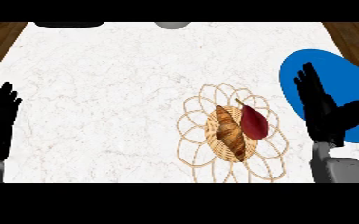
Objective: Pick the pear from the placemat and place it in the plate
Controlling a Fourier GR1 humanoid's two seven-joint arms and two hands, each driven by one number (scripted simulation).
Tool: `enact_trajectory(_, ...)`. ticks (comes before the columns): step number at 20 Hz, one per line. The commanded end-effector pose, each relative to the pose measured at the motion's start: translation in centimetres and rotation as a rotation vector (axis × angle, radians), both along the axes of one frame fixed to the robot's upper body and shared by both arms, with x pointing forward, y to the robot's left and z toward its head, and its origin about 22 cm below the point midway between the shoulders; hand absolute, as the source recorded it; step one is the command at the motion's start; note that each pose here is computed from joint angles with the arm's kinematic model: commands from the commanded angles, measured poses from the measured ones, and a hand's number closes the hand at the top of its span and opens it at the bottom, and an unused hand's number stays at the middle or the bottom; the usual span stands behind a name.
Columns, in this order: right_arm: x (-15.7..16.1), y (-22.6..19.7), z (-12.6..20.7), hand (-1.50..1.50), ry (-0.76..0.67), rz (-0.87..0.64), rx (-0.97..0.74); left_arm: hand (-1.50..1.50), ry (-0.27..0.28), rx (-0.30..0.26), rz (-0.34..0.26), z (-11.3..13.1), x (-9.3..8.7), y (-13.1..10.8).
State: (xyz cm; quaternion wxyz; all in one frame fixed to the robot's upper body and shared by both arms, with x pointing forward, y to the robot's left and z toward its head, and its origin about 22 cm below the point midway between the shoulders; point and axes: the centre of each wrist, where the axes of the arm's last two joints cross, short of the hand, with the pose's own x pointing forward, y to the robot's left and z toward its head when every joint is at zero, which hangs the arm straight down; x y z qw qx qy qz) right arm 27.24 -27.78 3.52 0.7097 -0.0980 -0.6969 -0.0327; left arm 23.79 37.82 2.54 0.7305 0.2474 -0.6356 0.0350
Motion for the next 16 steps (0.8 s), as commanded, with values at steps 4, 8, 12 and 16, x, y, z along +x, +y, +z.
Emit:
enact_trajectory(4, 3.9, 9.8, 5.4, -1.5, -0.078, 0.201, 0.101, 0.0, -0.101, 0.014, -0.263, 1.7, 4.2, -6.5)
enact_trajectory(8, 4.3, 6.4, 7.2, 1.5, -0.166, 0.404, -0.678, 0.0, -0.091, -0.004, -0.358, 1.9, 3.9, -8.0)
enact_trajectory(12, 1.6, 14.1, 1.0, -1.5, -0.004, 0.278, -0.335, 0.0, -0.078, -0.031, -0.422, 1.0, 4.9, -11.6)
enact_trajectory(16, -0.6, 14.9, -1.3, -1.5, -0.067, 0.345, -0.465, 0.0, -0.085, -0.026, -0.394, 2.0, 6.5, -11.6)
